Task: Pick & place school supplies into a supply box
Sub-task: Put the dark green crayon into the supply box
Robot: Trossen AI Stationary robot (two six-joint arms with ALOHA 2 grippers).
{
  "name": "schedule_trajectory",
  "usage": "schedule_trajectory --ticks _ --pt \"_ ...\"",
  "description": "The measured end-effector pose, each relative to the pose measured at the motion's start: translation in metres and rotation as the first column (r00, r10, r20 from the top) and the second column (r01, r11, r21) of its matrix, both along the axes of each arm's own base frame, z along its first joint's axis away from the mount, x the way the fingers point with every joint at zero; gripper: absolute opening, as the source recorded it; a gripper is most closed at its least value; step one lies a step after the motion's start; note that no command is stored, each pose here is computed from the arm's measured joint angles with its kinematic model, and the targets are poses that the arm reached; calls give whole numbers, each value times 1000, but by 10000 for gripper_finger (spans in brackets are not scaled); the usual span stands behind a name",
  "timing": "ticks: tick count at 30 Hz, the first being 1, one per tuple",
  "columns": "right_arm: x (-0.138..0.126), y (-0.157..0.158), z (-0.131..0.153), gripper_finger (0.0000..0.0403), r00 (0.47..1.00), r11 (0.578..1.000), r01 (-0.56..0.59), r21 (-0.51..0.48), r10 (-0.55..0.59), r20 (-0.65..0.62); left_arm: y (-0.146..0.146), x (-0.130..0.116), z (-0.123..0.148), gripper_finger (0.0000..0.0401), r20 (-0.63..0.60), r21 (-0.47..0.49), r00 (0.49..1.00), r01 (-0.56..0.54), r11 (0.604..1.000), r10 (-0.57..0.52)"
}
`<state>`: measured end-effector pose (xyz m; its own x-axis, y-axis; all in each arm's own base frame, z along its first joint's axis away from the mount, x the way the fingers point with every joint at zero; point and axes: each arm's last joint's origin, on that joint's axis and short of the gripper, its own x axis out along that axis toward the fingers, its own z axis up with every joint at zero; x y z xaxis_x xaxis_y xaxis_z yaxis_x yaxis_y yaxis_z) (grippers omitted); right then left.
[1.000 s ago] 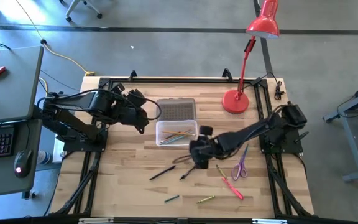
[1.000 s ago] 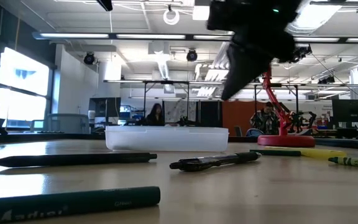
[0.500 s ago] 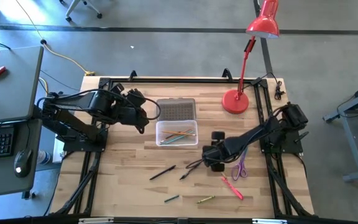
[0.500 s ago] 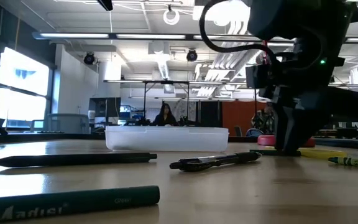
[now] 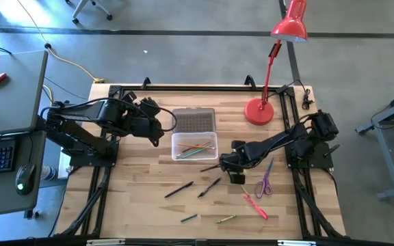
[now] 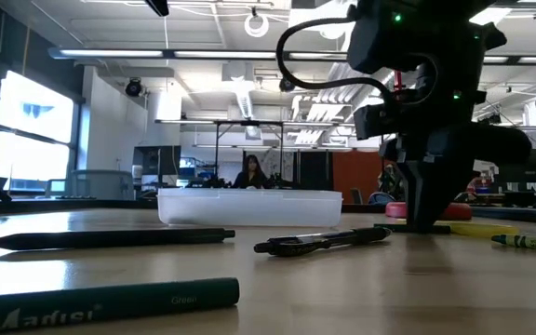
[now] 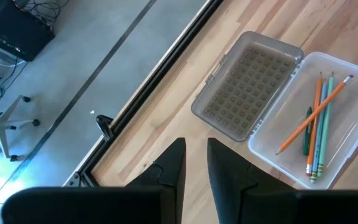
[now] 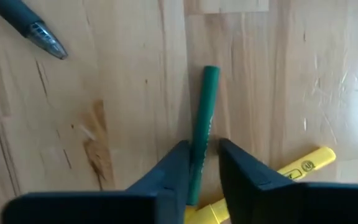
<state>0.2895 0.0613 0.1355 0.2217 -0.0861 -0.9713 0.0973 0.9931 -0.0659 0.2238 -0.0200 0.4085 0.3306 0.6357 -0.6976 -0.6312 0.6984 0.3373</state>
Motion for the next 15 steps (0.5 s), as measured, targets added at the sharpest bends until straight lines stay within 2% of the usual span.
schedule_trajectory --ticks 4,7,9,13,15 --pt "2 -2 0 9 1000 999 22 -32 -21 21 0 0 0 95 0 0 1000 0 1000 0" --pt "4 0 3 15 998 997 46 -55 -43 50 0 0 0 95 -3 -14 1000 4 1000 -4" --pt "10 4 11 17 996 998 45 -35 -42 80 -1 0 -2 95 -9 -36 1000 11 999 -11" --pt "24 14 41 5 982 999 6 -37 1 190 -3 3 -20 95 -90 -114 995 26 993 -36" --pt "33 18 55 6 967 996 -20 -83 40 252 -5 4 -33 95 -135 -142 990 27 989 -46"
